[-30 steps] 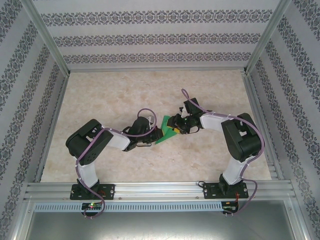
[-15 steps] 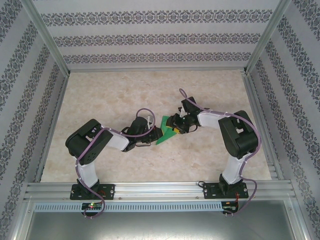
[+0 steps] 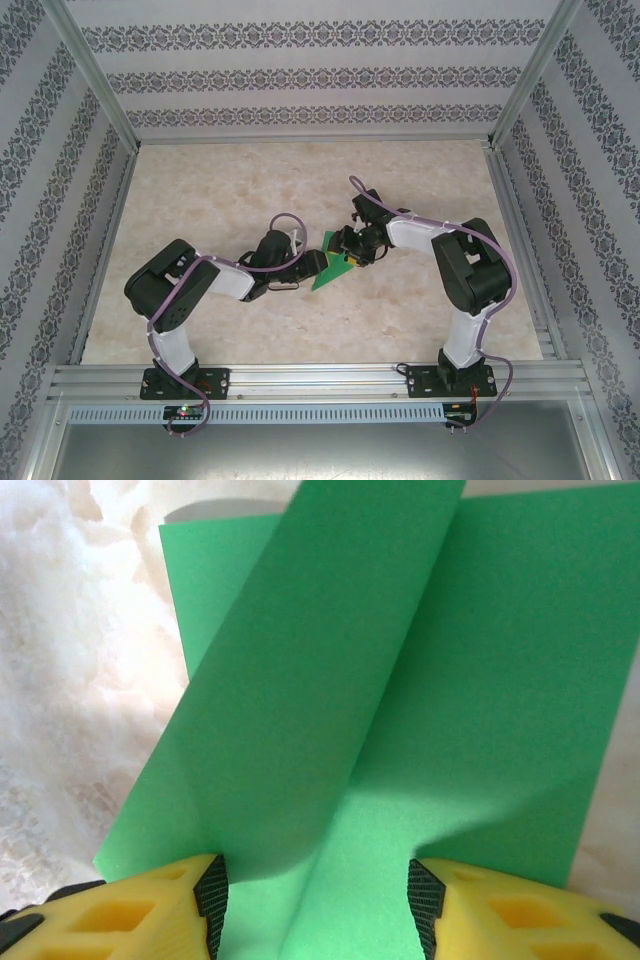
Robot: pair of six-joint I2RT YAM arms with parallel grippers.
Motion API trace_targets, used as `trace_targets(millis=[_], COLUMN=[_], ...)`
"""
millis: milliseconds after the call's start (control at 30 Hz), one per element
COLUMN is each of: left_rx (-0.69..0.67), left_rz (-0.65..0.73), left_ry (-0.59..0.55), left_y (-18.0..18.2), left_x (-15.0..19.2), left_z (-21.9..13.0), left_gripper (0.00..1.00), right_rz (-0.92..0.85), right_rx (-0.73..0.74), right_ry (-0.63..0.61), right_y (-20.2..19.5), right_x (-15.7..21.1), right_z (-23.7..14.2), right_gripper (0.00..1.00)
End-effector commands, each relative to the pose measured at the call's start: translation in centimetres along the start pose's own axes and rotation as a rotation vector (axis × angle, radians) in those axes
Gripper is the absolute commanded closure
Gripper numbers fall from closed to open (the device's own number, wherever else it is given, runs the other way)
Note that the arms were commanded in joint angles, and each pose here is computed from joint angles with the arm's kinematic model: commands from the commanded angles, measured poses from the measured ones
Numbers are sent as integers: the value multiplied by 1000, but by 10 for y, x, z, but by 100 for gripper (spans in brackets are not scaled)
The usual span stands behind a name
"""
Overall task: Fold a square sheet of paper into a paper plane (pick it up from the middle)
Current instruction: Fourth fold the wing at the center of the table.
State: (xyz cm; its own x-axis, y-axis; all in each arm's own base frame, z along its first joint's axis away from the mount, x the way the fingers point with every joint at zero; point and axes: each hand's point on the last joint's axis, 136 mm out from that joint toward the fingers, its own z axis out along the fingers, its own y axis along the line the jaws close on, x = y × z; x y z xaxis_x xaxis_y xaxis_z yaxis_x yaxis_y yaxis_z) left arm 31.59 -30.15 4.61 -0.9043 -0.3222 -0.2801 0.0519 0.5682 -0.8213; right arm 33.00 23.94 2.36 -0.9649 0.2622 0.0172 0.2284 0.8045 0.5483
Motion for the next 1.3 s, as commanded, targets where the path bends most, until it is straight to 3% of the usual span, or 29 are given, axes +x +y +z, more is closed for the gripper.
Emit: trace_targets(millis=[0,267,500,600,900,1267], left_rx=[-11,-29,-14,-17,-79,-150], left_rz=[24,68,117,112,54,23], left_ry=[3,-64,45,71,137,135], left_y=[0,-13,-34,-33,-12,8], left_x=[-5,-17,-4,-1,6,9], left_z=[-9,-37,-26,-17,3,7], left_gripper=[56,59,79,83,88,89], right_rz=[67,101,135,142,144,142], right_rx=[210,286,322,329,347,388], right_ry=[50,71,81,86,95,106], right_y=[-55,-67,-76,-78,-82,-93], right_x=[17,21,26,26,29,32], right_z=[17,23,27,28,28,31], right_gripper=[45,43,43,43,44,46])
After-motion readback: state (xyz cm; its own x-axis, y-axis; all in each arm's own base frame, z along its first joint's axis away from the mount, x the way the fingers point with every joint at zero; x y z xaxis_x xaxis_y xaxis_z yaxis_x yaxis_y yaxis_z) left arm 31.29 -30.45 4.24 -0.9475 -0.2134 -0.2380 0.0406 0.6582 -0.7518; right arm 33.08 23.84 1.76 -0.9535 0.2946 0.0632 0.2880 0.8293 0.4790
